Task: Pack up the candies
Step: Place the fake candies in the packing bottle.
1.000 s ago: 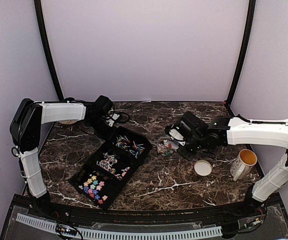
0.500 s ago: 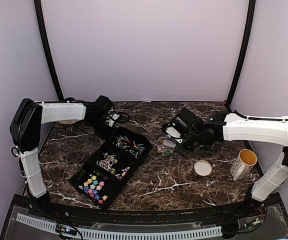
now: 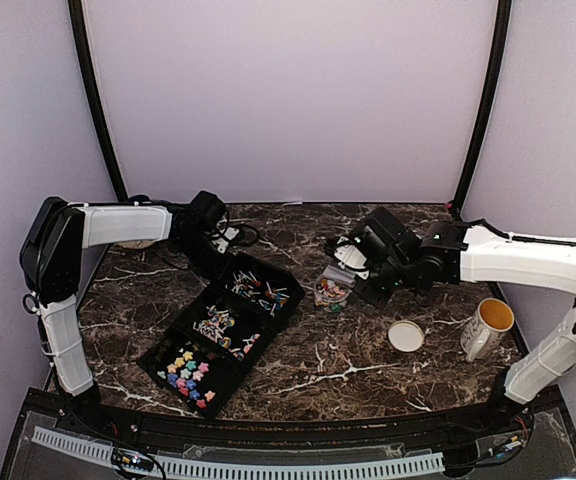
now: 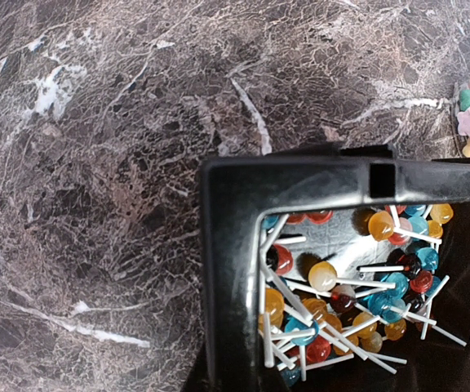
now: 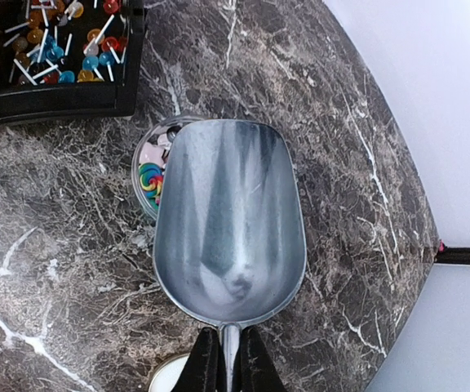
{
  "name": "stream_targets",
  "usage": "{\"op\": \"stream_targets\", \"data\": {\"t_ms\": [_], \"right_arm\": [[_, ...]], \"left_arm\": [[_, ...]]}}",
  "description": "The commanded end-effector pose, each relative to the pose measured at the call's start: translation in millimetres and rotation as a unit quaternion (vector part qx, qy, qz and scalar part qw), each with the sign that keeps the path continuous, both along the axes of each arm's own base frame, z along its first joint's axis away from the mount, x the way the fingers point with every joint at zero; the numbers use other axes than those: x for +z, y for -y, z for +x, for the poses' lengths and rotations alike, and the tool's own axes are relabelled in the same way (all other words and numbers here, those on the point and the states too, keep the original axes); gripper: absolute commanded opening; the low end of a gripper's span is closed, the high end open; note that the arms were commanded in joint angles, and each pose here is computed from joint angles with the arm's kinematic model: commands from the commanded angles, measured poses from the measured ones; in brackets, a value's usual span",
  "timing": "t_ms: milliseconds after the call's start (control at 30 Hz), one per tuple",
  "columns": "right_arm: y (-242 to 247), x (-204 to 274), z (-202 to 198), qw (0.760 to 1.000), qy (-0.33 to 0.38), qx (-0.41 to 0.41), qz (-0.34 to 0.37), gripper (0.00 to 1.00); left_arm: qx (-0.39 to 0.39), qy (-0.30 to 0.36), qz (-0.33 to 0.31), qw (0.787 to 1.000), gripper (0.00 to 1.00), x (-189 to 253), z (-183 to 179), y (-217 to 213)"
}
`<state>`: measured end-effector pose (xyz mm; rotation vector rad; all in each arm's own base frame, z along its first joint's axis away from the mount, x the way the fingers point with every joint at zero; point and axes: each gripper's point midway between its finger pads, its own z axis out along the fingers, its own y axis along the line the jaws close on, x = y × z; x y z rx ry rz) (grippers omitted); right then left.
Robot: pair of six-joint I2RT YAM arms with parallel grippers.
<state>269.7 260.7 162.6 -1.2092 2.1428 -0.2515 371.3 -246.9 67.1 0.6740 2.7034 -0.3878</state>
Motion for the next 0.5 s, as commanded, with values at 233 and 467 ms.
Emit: {"op": "stream_targets", "data": {"t_ms": [233,467], "right_arm": [[-52.5,45.5,-5.5,0.988,0.070,0.102,0.087,0.00],[-78.2,38.1,-13.1,0.990,0.016,0.132,0.043,0.00]], "left_arm": [[-0.004,0.038,-0.050,0.998,0.00,41.6,3.5,11.8],[-0.004,0.038,-0.051,0.998,0.00,41.9,3.2,12.0]]}}
